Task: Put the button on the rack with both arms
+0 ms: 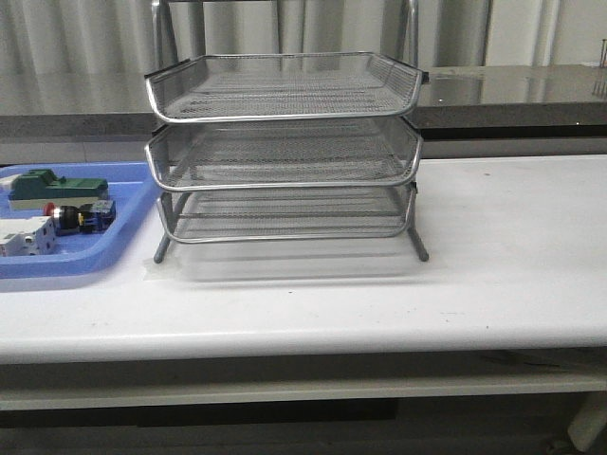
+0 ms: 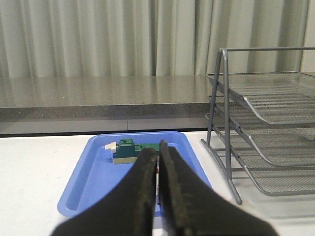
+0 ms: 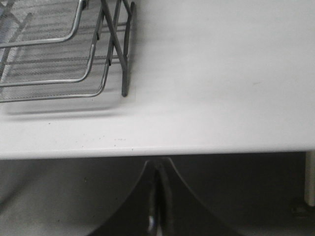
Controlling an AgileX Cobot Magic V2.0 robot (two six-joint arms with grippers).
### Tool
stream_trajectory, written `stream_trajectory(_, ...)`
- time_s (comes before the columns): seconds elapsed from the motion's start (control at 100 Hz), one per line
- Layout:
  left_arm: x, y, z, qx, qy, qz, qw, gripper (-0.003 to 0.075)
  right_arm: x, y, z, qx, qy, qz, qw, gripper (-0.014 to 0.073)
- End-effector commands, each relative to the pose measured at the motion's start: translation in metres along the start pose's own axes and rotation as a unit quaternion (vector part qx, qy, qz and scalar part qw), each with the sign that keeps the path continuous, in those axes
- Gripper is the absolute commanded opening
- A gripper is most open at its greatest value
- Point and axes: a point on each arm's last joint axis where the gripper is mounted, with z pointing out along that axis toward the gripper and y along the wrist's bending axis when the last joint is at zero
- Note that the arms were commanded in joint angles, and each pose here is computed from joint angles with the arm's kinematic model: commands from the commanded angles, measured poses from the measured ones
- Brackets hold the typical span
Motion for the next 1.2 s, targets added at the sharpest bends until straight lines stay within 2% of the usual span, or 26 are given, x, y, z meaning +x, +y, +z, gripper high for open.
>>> stream_trajectory(0.0,0.006,-0.001,-0.002,0.004,-0.036,-0.006,0.999,0.0004,-0.016,0.005,0.006,-0.018,-0.023,0.019,0.999,-0.0069)
stream_trajectory(0.21,0.006,-0.001,-0.002,0.004,-0.036,-0.006,0.999,0.0004,-0.020,0.014,0.029,-0.067,0.003,0.088,0.994,-0.0066)
stream_trajectory(0.28,0.006,-0.001,-0.002,0.004,-0.036,-0.006,0.999,0.0004,-0.023,0.018,0.035,-0.082,0.003,0.103,0.991,-0.0031)
stream_trajectory(0.38,0.006,-0.001,-0.002,0.004,-0.036,-0.006,0.999,0.0004,-0.026,0.022,0.043,-0.107,0.005,0.122,0.987,0.0101)
stream_trajectory(0.5,0.006,-0.001,-0.002,0.004,-0.036,-0.006,0.999,0.0004,-0.030,0.027,0.054,-0.133,0.005,0.143,0.981,0.0340)
stream_trajectory(0.57,0.006,-0.001,-0.002,0.004,-0.036,-0.006,0.999,0.0004,-0.033,0.029,0.062,-0.142,0.000,0.149,0.979,0.0417)
stream_trajectory(0.8,0.006,-0.001,-0.002,0.004,-0.036,-0.006,0.999,0.0004,-0.036,0.031,0.107,-0.158,0.013,0.184,0.970,0.0422)
stream_trajectory(1.09,0.006,-0.001,-0.002,0.004,-0.036,-0.006,0.999,0.0004,-0.023,0.030,0.175,-0.158,0.055,0.208,0.964,0.0422)
stream_trajectory(1.19,0.006,-0.001,-0.002,0.004,-0.036,-0.006,0.999,0.0004,-0.021,0.033,0.192,-0.180,0.068,0.218,0.957,0.0422)
